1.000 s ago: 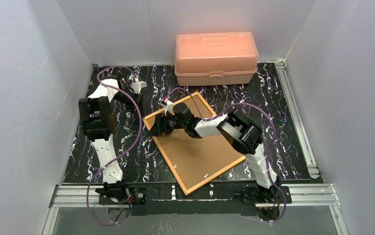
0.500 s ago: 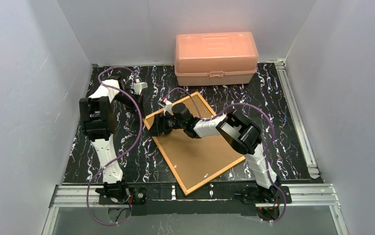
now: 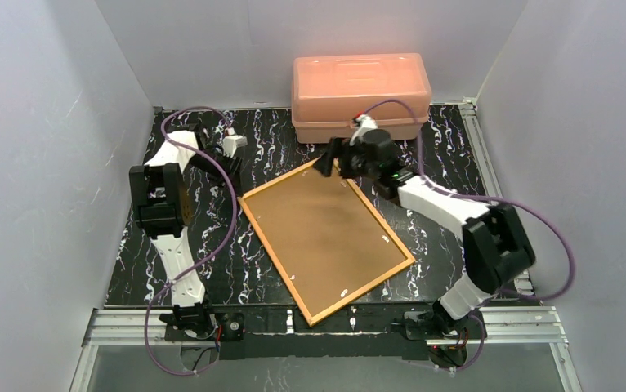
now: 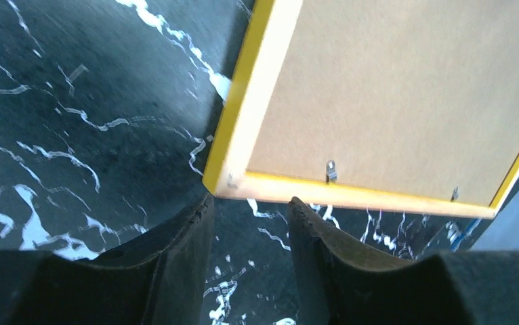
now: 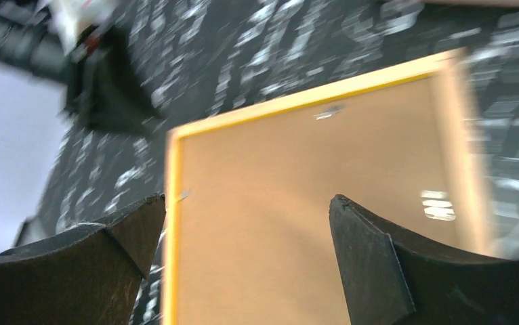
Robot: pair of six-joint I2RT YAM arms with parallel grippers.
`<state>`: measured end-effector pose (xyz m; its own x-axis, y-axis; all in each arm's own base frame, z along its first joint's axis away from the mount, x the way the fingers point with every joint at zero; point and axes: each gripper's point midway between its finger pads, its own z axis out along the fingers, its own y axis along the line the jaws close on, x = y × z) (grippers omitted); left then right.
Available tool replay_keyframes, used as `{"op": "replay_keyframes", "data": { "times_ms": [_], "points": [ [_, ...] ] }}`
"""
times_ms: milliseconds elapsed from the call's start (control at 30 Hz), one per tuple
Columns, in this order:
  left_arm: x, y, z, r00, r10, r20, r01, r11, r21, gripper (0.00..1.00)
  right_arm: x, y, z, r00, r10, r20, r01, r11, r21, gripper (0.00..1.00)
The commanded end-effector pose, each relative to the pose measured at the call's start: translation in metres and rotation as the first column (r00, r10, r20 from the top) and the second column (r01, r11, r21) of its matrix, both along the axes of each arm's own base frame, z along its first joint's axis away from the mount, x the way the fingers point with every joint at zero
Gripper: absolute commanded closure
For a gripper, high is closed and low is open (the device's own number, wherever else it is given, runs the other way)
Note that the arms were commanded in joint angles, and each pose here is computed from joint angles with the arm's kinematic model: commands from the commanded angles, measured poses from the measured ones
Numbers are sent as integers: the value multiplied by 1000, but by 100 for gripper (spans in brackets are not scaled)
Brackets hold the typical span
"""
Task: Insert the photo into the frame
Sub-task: Install the photo frame at the center of the board, then adjust the photo frame at the center of the board.
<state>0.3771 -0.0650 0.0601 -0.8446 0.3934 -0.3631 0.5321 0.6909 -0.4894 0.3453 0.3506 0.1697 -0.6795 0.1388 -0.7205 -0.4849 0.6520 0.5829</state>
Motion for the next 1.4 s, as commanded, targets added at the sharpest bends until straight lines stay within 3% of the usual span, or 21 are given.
{"op": "replay_keyframes", "data": {
  "times_ms": [0,167,433,567,767,933,1100,1367],
  "points": [
    [-32,5,33,968,-201,148,197,980,41,54,22,-101,-34,971,-237,26,235,931,-281,1],
    [-85,-2,39,868,-406,287,389,914,117,49,45,-133,-54,957,-289,15,277,903,-328,1],
    [-171,-24,2,656,-694,296,630,720,292,47,64,-121,-83,956,-288,-55,263,924,-279,1],
    [-187,-29,-12,602,-755,258,686,655,317,50,68,-108,-90,956,-277,-94,252,944,-215,1],
    [-173,-49,-20,550,-774,314,667,633,393,54,73,-91,-108,954,-255,-160,230,960,-156,1],
    [-176,-60,-31,549,-783,291,668,621,410,58,79,-72,-110,957,-224,-183,204,972,-119,1],
    [-179,-73,-35,497,-798,339,675,602,428,61,79,-36,-110,969,-159,-189,144,985,-93,1],
    [-182,-82,-35,533,-775,340,634,632,447,64,75,32,-109,979,-42,-198,32,998,-52,1]
  ]
}}
